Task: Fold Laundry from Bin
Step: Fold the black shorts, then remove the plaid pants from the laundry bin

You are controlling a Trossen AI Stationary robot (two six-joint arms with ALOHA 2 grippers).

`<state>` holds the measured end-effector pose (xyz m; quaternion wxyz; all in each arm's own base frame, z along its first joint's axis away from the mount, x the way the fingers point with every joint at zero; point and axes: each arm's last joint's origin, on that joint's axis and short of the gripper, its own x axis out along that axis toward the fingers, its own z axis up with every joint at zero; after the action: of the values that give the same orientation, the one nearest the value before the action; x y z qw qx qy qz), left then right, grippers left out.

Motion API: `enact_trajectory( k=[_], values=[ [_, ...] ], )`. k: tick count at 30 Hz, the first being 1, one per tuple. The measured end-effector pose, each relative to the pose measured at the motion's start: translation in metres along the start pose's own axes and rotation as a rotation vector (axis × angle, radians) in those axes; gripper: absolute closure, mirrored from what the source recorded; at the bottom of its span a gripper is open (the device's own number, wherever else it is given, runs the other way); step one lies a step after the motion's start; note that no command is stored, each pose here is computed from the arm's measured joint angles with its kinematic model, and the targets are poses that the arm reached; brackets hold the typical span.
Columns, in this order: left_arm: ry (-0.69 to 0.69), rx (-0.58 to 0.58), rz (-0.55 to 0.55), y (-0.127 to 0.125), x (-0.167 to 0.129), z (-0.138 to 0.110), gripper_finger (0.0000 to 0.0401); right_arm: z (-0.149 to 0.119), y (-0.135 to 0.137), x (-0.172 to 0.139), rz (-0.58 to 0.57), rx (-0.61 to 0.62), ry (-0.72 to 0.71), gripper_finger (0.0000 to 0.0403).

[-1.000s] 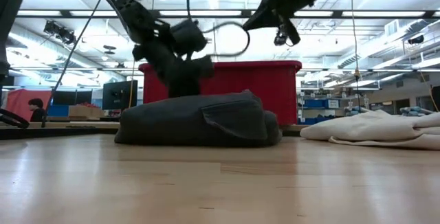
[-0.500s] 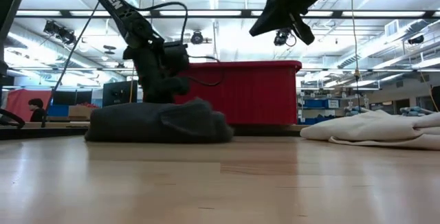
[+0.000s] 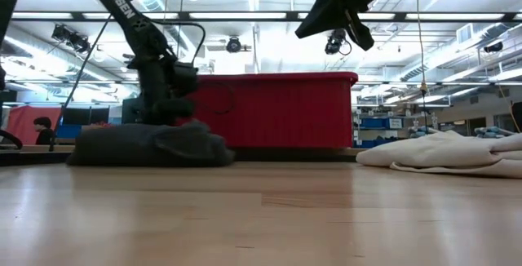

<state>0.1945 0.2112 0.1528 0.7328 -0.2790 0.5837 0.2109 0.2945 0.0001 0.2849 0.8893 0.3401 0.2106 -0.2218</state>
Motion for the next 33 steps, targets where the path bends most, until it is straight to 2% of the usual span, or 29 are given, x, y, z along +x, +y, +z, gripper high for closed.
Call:
enact_trajectory(
  k=[4,10,17,20,24,29,33],
  values=[
    [0.072,-0.025,0.01,0.008,-0.003,-0.009,0.0363,0.0,0.0,0.0,0.015,0.007,0.017,0.04],
    [0.063,-0.011,0.056,0.011,-0.02,-0.016,0.0363,0.003,-0.003,0.001,0.026,0.018,0.034,0.04],
    [-0.083,-0.002,0.087,0.011,-0.062,-0.027,0.0363,0.006,-0.006,0.003,0.04,0.036,0.043,0.0396],
    [-0.135,-0.023,0.06,0.009,-0.079,-0.035,0.0363,0.01,-0.007,0.003,0.045,0.046,0.025,0.039],
    [-0.313,-0.024,-0.04,-0.004,-0.11,-0.043,0.0363,0.019,-0.007,0.005,0.094,0.07,-0.006,0.0386],
    [-0.599,-0.038,-0.09,-0.017,-0.15,-0.052,0.0362,0.037,-0.012,0.006,0.148,0.112,-0.063,0.0389],
    [-0.75,-0.128,-0.183,-0.028,-0.171,-0.055,0.0362,0.064,-0.01,-0.003,0.134,0.127,-0.106,0.0389]
  ],
)
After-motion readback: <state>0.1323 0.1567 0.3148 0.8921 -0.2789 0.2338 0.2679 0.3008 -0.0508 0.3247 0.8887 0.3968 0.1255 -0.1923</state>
